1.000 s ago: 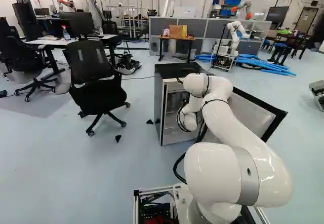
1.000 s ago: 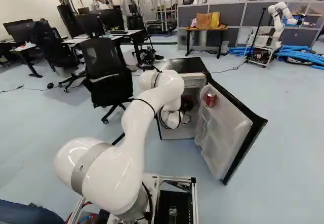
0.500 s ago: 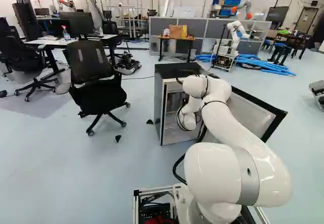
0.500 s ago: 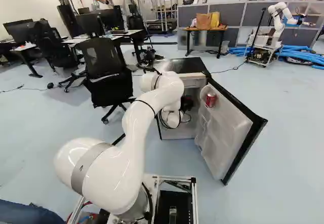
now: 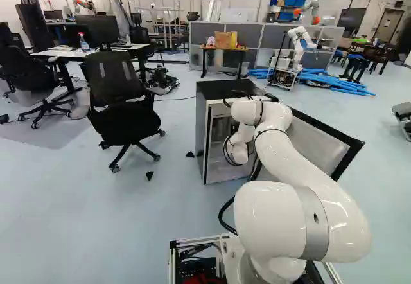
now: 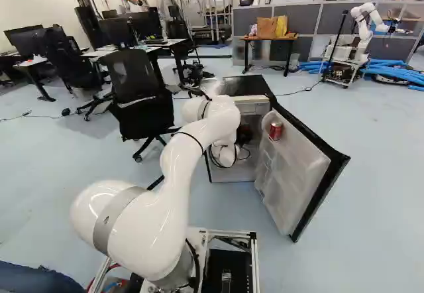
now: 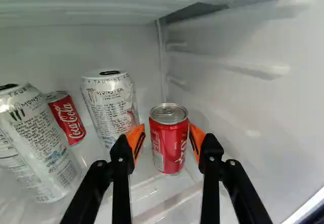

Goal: Grab a drink from the fridge

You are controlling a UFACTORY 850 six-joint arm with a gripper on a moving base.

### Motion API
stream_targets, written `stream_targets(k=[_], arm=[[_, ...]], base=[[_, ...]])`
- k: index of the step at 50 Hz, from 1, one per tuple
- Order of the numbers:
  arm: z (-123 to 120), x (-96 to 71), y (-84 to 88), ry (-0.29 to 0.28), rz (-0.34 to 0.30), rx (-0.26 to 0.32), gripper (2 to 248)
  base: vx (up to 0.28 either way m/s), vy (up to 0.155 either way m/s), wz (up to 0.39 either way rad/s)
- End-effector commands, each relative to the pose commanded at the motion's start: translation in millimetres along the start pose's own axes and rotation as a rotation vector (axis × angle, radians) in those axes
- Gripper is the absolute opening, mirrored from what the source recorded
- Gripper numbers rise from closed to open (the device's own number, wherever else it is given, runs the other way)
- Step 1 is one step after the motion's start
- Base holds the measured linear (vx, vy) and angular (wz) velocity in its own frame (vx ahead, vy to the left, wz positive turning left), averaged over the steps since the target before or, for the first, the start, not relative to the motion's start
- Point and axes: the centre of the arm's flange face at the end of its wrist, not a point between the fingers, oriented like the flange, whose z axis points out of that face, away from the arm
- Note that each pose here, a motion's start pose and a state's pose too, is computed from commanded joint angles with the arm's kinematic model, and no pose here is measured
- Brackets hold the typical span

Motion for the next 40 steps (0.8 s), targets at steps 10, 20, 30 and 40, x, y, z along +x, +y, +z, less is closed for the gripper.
stream_targets(k=[10, 20, 30, 40], arm=[[2.4, -0.9, -0.7, 0.006, 0.000, 0.001, 143], [4.0, -1.5, -1.2, 0.009, 0.001, 0.002, 143], [4.0, -1.5, -1.2, 0.009, 0.001, 0.002, 99], [4.0, -1.5, -1.2, 0.009, 0.001, 0.002, 94]], base=[[0.000, 0.000, 0.000], [0.000, 0.000, 0.000], [0.000, 0.000, 0.000], [0.000, 0.000, 0.000]])
